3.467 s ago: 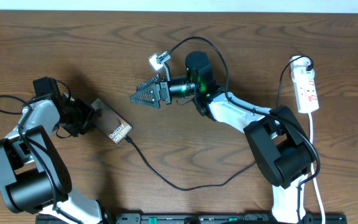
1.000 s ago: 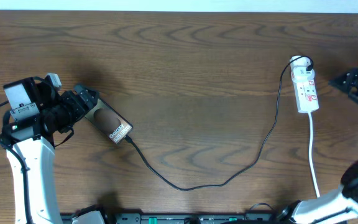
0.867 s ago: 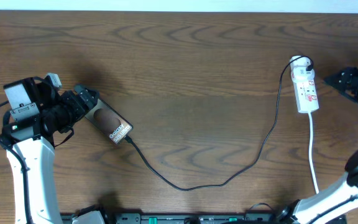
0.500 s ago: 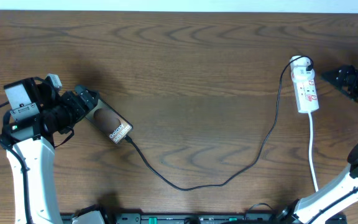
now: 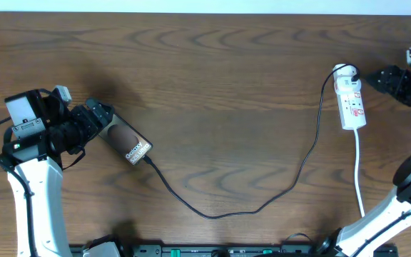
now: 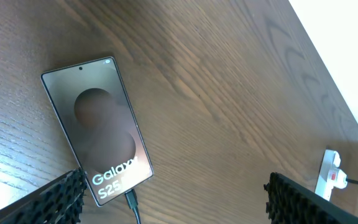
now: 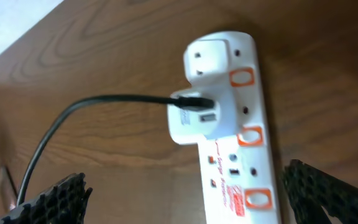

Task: Plug charger to phone and switch on socket
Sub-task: 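Lower the right gripper onto the power strip's orange switch, then press the orange switch down with the right gripper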

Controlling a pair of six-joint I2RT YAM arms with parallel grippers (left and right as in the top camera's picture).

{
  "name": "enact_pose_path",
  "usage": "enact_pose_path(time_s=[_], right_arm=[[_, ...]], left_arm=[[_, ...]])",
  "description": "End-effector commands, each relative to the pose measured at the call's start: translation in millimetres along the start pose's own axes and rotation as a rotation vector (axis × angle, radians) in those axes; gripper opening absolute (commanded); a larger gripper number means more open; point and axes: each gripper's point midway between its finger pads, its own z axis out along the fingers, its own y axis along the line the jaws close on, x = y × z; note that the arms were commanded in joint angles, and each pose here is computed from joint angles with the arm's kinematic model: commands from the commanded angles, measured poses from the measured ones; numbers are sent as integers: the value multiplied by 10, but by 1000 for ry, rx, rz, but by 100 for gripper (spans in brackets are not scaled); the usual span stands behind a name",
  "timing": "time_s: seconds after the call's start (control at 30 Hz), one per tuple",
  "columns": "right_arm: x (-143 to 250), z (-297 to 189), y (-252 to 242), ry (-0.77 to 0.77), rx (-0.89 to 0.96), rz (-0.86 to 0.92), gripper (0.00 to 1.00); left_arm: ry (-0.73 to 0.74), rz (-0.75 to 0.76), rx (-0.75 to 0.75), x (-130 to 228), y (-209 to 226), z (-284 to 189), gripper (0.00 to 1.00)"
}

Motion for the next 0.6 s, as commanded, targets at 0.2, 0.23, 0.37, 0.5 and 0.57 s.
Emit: enact_pose_path(time_s=[0.2,0.23,0.37,0.5,0.57], right_arm=[[39,297,143,57,8,-30,99],[44,303,135,59,9,-26,99],[76,331,80,72,26,-19,99],[132,362,28,87,44,-11,99],[169,387,5,92,46,-7,99]], left_arm=[[33,18,0,47,36,55,91],[36,28,-1,54,39,56,91],[46,35,-5,74,52,63,91],[46,35,-5,74,52,64,91],[46,35,-4,74,52,64,91]])
